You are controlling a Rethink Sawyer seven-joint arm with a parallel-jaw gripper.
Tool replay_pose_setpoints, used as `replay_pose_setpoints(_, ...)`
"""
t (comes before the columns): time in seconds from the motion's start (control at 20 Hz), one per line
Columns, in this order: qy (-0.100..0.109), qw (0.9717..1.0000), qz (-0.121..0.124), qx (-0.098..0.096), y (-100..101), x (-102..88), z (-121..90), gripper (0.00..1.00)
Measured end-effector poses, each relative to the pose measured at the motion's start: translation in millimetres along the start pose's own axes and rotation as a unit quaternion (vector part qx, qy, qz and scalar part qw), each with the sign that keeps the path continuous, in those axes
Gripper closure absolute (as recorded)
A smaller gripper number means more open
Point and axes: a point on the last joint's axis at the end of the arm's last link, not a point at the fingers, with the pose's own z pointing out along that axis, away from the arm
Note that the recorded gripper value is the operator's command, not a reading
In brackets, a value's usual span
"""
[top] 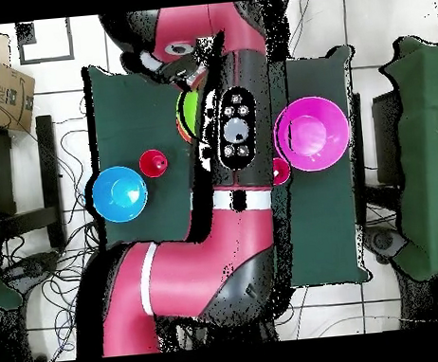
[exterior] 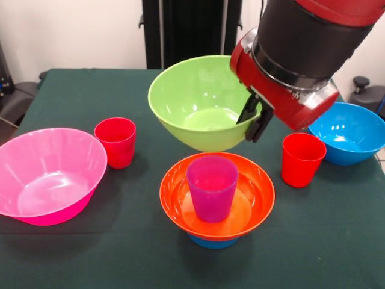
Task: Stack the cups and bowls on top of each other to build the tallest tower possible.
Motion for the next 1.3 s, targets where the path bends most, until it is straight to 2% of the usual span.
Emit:
replay_pose_setpoints(0.25, -0.005, 1.0000, -0.001, 0.003, 4.2, -1.1, 8.6, 1.00)
replay_pose_setpoints(0.6, -0.004, 1.0000, -0.002, -0.002, 10.3, -0.4, 12.5, 1.00)
replay_pose_setpoints(1.3, 0.009, 0.9999, 0.009, -0.005, 4.3, -16.7, 11.6, 1.00)
